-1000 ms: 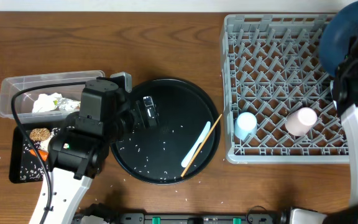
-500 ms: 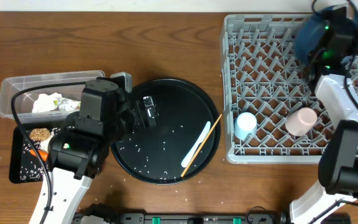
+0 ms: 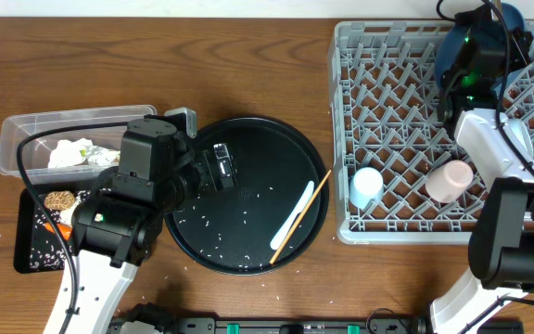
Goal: Sort waste into correct bins and load items into the dishwasher rack
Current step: 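Lower the blue plate upright into the rack's back and release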
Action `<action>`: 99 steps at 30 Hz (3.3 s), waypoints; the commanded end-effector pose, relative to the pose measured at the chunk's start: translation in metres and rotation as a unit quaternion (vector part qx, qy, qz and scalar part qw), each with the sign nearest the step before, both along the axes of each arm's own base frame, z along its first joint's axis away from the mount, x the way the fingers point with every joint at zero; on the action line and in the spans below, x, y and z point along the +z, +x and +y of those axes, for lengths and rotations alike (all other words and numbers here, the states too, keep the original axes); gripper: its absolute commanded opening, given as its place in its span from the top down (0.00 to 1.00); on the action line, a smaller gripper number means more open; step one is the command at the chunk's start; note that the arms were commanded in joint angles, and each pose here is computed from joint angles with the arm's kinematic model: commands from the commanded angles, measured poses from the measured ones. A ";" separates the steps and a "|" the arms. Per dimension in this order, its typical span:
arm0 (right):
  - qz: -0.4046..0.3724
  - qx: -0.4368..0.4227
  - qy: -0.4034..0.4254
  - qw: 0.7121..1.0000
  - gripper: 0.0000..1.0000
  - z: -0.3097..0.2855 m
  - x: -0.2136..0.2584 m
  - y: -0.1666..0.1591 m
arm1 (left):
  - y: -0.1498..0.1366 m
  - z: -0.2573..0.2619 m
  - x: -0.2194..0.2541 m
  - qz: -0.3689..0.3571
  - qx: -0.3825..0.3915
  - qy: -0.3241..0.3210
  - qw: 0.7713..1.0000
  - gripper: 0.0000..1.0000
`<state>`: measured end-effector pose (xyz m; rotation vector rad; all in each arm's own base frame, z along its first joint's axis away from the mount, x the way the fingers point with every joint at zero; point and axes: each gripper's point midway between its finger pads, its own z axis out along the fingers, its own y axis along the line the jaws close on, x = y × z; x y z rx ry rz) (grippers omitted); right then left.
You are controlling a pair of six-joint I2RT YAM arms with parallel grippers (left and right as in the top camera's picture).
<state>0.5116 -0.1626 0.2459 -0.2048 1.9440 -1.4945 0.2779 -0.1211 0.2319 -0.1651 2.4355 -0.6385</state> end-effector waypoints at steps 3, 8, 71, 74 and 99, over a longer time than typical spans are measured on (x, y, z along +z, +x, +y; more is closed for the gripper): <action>0.058 0.018 -0.029 0.998 0.99 0.018 -0.001 0.000 | 0.002 0.002 0.004 -0.010 -0.001 0.007 1.000 0.02; 0.046 0.015 -0.065 0.997 0.99 0.019 0.020 0.001 | 0.002 0.002 0.004 -0.010 -0.001 0.007 1.000 0.02; 0.254 0.074 -0.199 0.944 0.99 0.057 0.011 0.003 | 0.002 0.002 0.004 -0.010 -0.001 0.006 1.000 0.02; 0.257 0.074 -0.199 0.943 0.99 0.058 0.010 0.002 | 0.002 0.002 0.004 -0.010 -0.001 0.007 1.000 0.02; 0.063 0.150 -0.154 0.975 0.28 0.178 0.059 0.008 | 0.002 0.002 0.004 -0.010 -0.001 0.006 1.000 0.02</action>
